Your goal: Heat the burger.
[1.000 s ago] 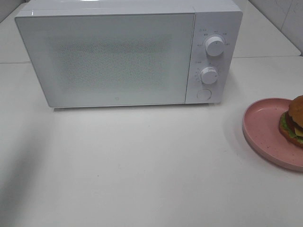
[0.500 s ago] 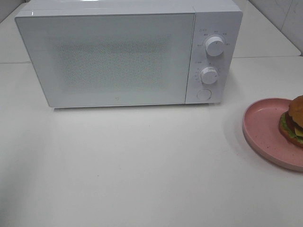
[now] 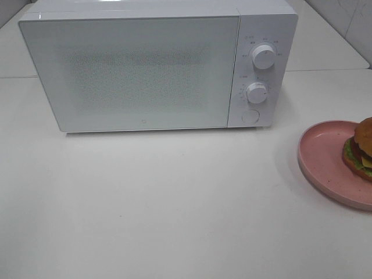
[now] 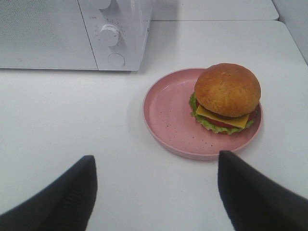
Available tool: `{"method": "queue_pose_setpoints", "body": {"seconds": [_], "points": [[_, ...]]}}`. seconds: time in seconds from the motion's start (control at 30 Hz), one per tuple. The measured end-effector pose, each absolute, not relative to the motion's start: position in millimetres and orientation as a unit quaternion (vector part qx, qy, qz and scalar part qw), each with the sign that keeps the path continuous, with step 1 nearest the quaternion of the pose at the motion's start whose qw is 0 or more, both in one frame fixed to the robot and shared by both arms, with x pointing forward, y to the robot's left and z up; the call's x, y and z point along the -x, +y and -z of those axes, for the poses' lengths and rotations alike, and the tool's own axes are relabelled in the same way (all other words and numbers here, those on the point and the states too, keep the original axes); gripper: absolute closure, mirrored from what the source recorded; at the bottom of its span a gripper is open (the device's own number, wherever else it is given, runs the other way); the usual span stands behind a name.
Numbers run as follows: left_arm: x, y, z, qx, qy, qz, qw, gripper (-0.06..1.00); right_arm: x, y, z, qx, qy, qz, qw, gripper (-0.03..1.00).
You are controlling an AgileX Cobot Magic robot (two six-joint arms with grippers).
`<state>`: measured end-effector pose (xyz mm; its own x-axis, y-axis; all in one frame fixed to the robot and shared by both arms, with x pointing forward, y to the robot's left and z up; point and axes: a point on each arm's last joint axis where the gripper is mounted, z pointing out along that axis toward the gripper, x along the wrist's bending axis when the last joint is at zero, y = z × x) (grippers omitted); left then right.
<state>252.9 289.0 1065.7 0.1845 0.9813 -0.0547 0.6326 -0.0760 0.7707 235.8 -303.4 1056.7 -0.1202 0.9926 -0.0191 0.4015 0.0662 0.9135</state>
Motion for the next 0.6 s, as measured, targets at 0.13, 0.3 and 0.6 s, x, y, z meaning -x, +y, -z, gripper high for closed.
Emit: {"method": "queue_pose_setpoints", "body": {"seconds": [0.13, 0.3, 0.6], "points": [[-241.8, 289.8, -1061.2, -0.680, 0.574, -0.275, 0.364, 0.94, -235.8, -303.4, -1056.7, -0.552, 0.631, -0.402, 0.367, 0.30], [-230.3, 290.9, -1056.1, -0.659, 0.547, -0.321, 0.403, 0.94, -235.8, -303.4, -1056.7, -0.552, 0.631, -0.402, 0.367, 0.30], [-232.3, 290.9, -1054.0, -0.652, 0.543, -0.331, 0.413, 0.94, -235.8, -303.4, -1056.7, -0.552, 0.631, -0.402, 0.367, 0.30]]}}
